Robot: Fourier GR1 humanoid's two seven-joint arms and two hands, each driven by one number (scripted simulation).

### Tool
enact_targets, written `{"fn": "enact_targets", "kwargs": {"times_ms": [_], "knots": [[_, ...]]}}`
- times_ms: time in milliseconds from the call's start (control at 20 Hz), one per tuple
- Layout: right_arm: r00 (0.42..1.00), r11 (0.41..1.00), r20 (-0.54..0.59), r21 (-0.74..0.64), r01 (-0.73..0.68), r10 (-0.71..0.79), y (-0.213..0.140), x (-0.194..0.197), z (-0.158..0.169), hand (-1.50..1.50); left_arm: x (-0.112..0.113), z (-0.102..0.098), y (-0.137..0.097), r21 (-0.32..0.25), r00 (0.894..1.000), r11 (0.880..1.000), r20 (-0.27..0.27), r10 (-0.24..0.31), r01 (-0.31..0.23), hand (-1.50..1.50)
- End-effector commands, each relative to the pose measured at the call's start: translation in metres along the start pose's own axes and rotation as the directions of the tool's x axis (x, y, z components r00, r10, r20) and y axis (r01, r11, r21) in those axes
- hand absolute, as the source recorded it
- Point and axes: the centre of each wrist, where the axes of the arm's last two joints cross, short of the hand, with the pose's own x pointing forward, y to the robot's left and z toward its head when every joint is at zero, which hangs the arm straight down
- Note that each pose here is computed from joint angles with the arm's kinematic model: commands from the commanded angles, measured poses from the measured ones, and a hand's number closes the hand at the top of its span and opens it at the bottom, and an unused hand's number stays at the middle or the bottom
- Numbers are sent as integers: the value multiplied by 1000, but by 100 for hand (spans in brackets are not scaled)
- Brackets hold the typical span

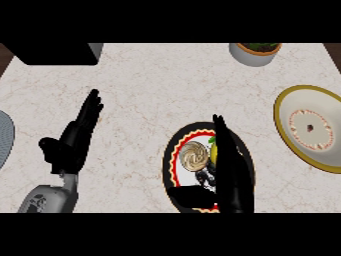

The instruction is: Pick the cupcake from the plate and place it in the bowl

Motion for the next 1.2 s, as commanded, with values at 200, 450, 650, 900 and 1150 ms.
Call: {"fn": "enact_targets", "kwargs": {"times_ms": [200, 450, 650, 900, 1150], "knots": [[997, 997, 11, 23, 74, -74, 0, -21, 3, -150, 1, 6, 6, -4, 1000, 1000, -4, -10, 10, 0], [987, 988, 62, 44, 148, -151, -2, -26, 20, -150, -2, 0, 7, 5, 1000, 1000, -2, -2, 2, 0], [981, 982, 62, 48, 181, -184, 14, -21, 15, -150, 5, 3, -16, 11, 1000, 1000, 18, -7, 7, 0], [969, 969, 31, 43, 245, -247, 8, -36, -7, -150, 13, 4, -2, -6, 1000, 1000, -5, -3, 3, 0], [967, 965, 7, 60, 255, -255, 31, -39, 1, -150, 18, -1, -2, 11, 1000, 1000, 1, -4, 4, 0]]}}
